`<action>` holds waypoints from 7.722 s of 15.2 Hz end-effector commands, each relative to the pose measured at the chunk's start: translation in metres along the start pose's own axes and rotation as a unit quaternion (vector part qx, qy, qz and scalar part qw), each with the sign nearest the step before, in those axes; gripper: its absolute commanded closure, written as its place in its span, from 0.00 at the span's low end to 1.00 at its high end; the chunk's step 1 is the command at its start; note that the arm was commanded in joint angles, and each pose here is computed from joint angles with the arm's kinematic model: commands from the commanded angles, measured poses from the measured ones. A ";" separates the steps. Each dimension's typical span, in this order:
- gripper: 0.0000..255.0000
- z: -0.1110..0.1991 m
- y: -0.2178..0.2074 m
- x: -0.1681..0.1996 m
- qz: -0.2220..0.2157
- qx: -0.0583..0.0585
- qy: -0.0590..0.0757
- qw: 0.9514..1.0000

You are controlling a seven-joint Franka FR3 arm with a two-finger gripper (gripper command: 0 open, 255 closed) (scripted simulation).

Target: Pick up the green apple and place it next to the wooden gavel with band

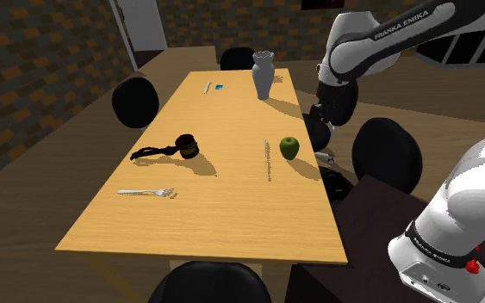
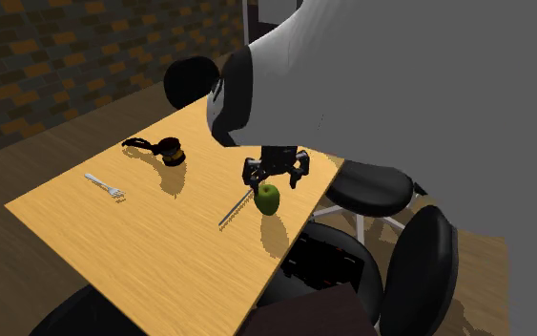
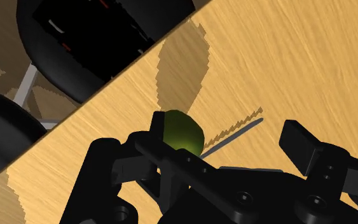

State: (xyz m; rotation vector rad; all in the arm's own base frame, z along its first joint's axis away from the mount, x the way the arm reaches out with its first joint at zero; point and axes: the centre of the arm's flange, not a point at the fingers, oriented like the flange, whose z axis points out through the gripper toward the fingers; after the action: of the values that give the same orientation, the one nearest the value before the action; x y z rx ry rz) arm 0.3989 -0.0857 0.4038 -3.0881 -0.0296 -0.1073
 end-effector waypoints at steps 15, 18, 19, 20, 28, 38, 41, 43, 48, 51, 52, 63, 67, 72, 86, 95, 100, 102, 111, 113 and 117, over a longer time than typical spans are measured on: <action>0.00 0.138 0.034 0.064 0.022 0.032 0.052 0.998; 0.00 0.152 0.033 0.065 0.022 0.032 0.052 0.998; 0.00 0.152 0.033 0.065 0.022 0.032 0.052 0.998; 0.00 0.152 0.033 0.065 0.022 0.032 0.052 0.998; 1.00 0.152 0.034 0.066 0.022 0.032 0.052 0.998; 1.00 0.136 0.033 0.067 0.022 0.032 0.052 0.998; 1.00 0.120 0.032 0.068 0.022 0.032 0.052 0.998; 1.00 0.110 0.031 0.068 0.022 0.032 0.052 0.998; 1.00 0.083 0.030 0.070 0.022 0.032 0.052 0.998; 1.00 0.068 0.029 0.071 0.022 0.032 0.052 0.998; 1.00 0.062 0.029 0.072 0.022 0.032 0.052 0.998; 1.00 0.004 0.026 0.076 0.022 0.032 0.052 0.998; 1.00 -0.017 0.025 0.077 0.022 0.032 0.052 0.998; 1.00 -0.028 0.008 0.099 0.022 0.032 0.052 0.998; 1.00 -0.013 -0.108 0.242 0.022 0.032 0.052 0.998; 1.00 -0.004 -0.183 0.334 0.022 0.032 0.052 0.998; 1.00 0.014 -0.198 0.352 0.022 0.032 0.052 0.998; 1.00 0.024 -0.197 0.351 0.022 0.032 0.052 0.998; 1.00 0.072 -0.195 0.348 0.022 0.032 0.052 0.998; 1.00 0.082 -0.194 0.347 0.022 0.032 0.052 0.998; 1.00 0.103 -0.193 0.346 0.022 0.032 0.052 0.998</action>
State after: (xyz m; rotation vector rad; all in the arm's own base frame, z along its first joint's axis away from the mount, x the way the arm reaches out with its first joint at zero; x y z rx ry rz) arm 0.7472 0.1187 0.3403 -3.0128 0.0389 -0.2584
